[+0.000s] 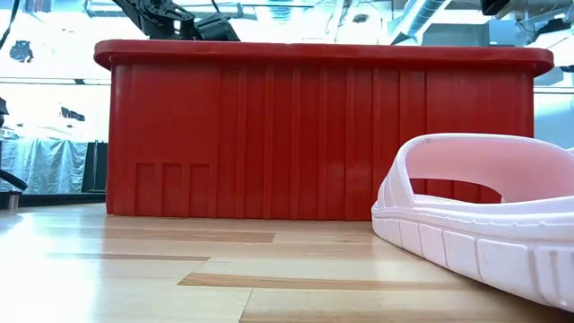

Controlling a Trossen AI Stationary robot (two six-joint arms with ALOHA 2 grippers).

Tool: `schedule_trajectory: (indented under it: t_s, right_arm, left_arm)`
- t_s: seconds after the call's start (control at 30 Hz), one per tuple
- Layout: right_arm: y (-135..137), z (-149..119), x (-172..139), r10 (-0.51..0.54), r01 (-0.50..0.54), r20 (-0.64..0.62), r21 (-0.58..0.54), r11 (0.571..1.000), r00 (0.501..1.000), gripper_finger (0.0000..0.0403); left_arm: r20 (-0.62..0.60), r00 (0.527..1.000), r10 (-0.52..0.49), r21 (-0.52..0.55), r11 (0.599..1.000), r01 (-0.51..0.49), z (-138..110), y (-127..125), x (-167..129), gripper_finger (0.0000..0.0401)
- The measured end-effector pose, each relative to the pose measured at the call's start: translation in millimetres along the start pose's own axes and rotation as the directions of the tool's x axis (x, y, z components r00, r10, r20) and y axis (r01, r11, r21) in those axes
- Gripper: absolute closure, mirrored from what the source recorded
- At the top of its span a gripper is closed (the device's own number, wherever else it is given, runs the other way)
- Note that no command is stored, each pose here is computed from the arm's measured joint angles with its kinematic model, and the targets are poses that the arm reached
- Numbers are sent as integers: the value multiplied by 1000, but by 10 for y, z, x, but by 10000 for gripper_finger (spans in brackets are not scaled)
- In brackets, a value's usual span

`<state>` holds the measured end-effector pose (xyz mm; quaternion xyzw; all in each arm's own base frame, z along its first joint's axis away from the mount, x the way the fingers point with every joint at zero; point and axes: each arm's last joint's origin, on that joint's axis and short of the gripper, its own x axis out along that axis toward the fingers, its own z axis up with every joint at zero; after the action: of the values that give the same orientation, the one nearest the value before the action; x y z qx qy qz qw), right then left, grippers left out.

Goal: Pick and place slides into bin
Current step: Put the left pink slipper into the red bin

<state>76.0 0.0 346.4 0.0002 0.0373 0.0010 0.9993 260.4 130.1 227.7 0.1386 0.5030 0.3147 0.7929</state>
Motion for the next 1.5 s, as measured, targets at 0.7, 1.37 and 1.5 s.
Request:
schedule_trajectory:
  t_s: [0.7, 1.37, 1.5]
  right_arm:
    - [0, 0, 0, 0, 0, 0, 0, 1000, 1000, 403]
    - [0, 0, 0, 0, 0, 0, 0, 1000, 1000, 403]
    - [0, 0, 0, 0, 0, 0, 0, 1000, 1000, 403]
  left_arm:
    - [255, 967, 0, -54, 998, 14, 797, 403, -864, 280]
    - [805, 587, -89, -244, 852, 464, 841, 682, -2907, 280]
    - [813, 561, -157, -185, 844, 503, 798, 468, -3055, 280]
